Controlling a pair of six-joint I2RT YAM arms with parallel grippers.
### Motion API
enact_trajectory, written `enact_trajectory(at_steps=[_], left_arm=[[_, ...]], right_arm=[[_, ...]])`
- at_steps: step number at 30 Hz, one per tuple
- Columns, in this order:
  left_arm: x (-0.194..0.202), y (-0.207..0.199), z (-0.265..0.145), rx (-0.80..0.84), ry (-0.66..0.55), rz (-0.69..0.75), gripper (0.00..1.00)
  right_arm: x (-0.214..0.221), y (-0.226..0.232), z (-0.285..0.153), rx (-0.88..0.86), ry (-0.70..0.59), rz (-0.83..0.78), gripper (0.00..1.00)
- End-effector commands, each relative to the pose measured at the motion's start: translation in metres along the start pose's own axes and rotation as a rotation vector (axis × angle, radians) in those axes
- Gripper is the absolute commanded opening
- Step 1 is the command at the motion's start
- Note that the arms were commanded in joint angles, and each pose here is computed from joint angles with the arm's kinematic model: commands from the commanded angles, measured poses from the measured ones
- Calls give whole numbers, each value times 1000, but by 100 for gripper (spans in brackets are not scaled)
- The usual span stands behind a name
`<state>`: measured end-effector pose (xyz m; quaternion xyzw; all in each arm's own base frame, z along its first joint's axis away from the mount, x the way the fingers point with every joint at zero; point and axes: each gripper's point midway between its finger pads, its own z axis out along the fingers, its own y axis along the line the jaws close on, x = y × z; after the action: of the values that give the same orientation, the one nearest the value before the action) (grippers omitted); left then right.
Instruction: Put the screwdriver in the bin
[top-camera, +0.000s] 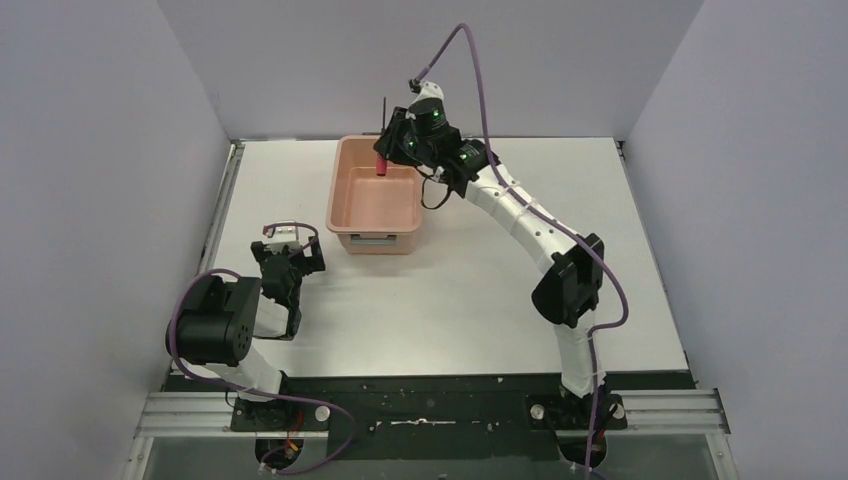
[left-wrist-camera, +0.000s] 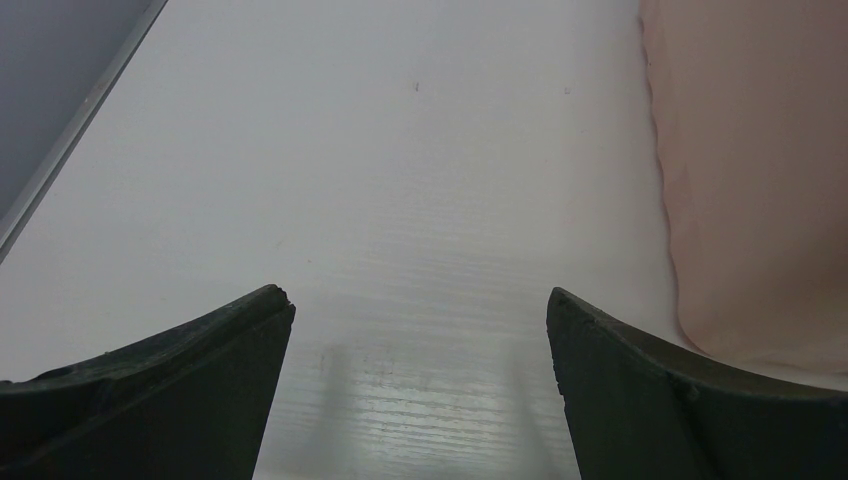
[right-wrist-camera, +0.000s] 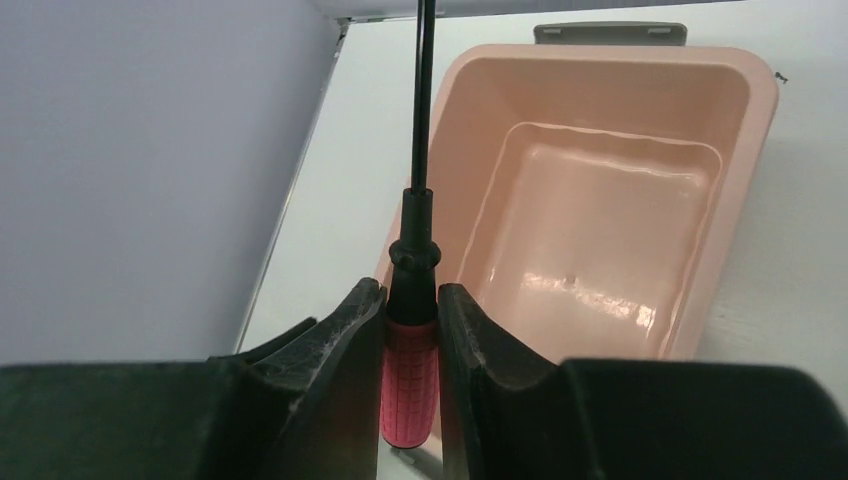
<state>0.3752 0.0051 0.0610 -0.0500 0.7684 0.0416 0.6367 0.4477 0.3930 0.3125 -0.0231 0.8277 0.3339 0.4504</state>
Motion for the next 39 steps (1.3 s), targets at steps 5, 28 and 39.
enact_trajectory(at_steps=[5,28,39], left_arm=[[-13,-3,3,13,-42,1,97],[-13,-3,3,13,-42,0,97],[-13,-3,3,13,-42,0,97]], right_arm=[[42,-33,68,156,-23,-88,0],[141,-93,111,380,116,-217,44],[34,-7,39,231,-98,-299,74]])
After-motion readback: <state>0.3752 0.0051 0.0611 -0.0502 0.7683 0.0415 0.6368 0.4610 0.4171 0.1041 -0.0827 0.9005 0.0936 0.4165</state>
